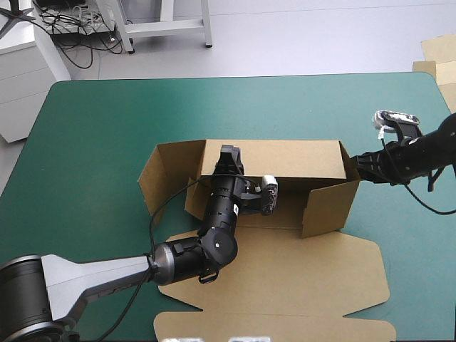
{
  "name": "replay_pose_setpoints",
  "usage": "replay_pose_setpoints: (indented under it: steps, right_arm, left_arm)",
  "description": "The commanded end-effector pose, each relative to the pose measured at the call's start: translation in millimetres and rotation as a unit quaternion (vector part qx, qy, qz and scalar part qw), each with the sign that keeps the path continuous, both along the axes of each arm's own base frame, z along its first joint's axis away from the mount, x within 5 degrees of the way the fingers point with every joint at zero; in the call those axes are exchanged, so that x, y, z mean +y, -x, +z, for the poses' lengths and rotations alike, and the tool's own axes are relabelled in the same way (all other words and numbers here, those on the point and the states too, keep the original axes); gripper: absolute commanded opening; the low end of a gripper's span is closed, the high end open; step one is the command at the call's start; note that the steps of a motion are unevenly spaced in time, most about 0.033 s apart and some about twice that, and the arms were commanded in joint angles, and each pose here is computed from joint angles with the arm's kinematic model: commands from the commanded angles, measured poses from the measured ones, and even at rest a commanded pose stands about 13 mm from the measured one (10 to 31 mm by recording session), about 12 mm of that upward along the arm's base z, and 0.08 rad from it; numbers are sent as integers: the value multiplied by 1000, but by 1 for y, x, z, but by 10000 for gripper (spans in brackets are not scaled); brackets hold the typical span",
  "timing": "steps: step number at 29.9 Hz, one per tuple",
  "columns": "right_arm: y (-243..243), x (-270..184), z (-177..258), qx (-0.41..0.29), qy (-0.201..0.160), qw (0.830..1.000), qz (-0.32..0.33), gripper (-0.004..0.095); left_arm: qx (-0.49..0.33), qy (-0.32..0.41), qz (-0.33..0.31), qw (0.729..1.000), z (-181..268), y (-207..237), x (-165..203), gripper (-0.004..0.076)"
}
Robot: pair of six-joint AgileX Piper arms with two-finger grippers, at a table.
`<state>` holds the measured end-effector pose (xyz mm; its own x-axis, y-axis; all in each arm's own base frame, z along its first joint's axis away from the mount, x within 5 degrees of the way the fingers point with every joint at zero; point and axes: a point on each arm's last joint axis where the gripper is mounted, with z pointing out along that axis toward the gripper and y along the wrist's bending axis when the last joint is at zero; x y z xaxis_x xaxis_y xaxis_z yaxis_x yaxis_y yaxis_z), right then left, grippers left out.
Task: Fold the box
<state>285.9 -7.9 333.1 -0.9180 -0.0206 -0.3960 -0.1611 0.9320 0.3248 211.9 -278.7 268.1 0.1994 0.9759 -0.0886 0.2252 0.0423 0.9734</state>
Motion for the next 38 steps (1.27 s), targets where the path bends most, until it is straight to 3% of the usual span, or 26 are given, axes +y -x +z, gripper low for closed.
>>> replay_pose_setpoints:
  steps: [1,9,29,38]
  right_arm:
    - [15,9,16,-74,-31,997,11,507]
    - [36,15,15,-120,-24,991,44,508]
    - [47,20,13,-128,7,976,177,508]
    - [46,26,14,-143,-22,965,218,507]
  left_arm:
    - [-11,12,-45,999,12,8,-8,-10]
    - [-11,12,-45,999,12,8,-8,-10]
    - [-7,24,-42,999,12,8,-8,-10]
    - [-7,24,-42,999,12,8,-8,-10]
